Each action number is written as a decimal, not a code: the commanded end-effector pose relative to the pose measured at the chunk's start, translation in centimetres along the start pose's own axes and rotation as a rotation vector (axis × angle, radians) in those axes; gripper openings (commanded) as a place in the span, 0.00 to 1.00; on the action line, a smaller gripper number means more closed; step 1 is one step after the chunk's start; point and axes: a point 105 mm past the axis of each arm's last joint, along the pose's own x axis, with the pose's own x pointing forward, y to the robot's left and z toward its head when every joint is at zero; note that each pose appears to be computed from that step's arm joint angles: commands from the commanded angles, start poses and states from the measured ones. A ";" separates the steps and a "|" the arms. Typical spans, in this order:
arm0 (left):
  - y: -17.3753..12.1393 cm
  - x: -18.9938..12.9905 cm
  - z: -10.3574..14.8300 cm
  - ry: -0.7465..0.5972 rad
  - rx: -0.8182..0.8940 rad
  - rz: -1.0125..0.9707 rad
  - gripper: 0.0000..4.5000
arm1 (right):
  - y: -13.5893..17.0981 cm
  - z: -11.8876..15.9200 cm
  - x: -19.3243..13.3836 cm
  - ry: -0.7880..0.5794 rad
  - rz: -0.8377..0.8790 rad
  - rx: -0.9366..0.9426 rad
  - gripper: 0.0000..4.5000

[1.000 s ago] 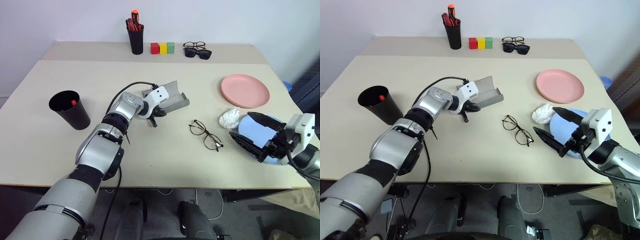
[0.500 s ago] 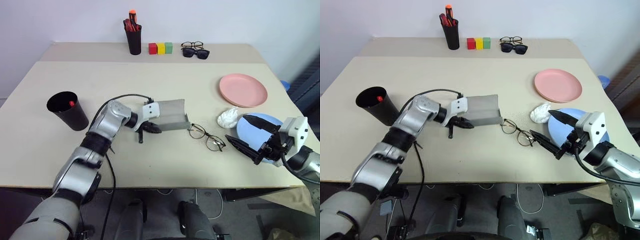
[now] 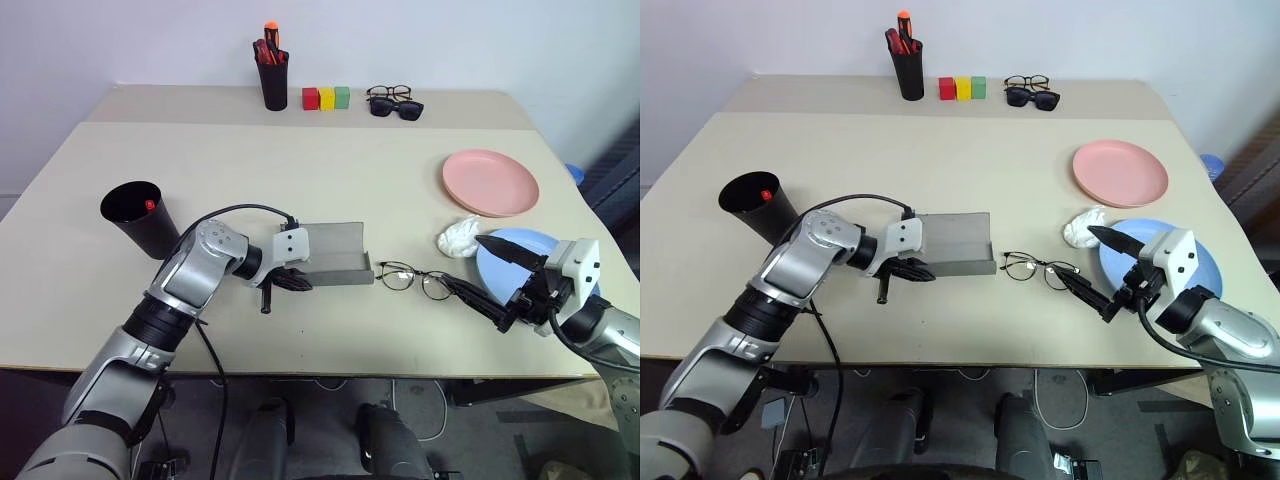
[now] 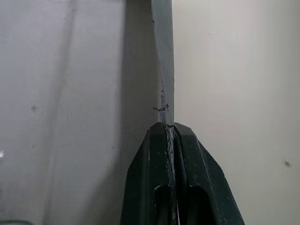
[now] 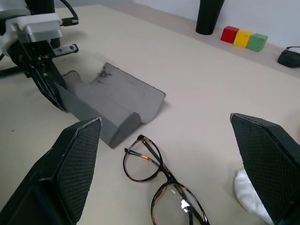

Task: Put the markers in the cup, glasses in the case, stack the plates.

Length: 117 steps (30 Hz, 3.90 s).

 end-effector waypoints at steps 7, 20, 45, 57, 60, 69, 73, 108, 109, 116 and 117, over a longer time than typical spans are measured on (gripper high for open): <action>0.4 2.2 3.1 -0.034 0.116 -0.034 0.01 | -0.2 0.5 0.0 -0.030 -0.005 -0.022 1.00; 0.7 0.0 1.2 -0.002 0.058 0.021 0.01 | 0.0 -0.3 0.2 -0.015 0.016 -0.015 1.00; -2.7 -6.5 5.8 -0.592 0.120 0.148 1.00 | -1.2 -3.9 1.3 0.162 0.097 -0.016 1.00; -8.0 -12.1 0.4 -0.491 0.029 -0.069 1.00 | -2.4 -6.4 4.2 0.254 0.216 0.025 1.00; -8.5 -12.7 0.1 -0.486 0.026 -0.082 1.00 | -2.8 -6.9 4.8 0.261 0.223 0.029 1.00; -8.9 -12.9 -0.1 -0.483 0.018 -0.046 1.00 | -3.3 -7.7 5.1 0.286 0.240 0.045 1.00; -8.9 -12.8 -0.1 -0.485 0.015 -0.030 1.00 | -3.3 -8.0 5.0 0.295 0.244 0.054 1.00; -9.4 -12.4 -0.5 -0.490 -0.027 0.016 1.00 | 3.7 0.6 14.8 -0.018 0.639 -0.050 0.01; -9.4 -12.5 -0.5 -0.491 -0.027 0.017 1.00 | 3.6 0.2 15.3 -0.013 0.645 -0.056 0.01; -10.2 -12.5 -0.4 -0.488 -0.040 0.038 1.00 | 3.1 -0.9 17.8 -0.005 0.649 -0.086 0.01; -10.2 -12.5 -0.4 -0.487 -0.041 0.040 1.00 | 3.1 -1.0 18.0 -0.005 0.651 -0.088 0.01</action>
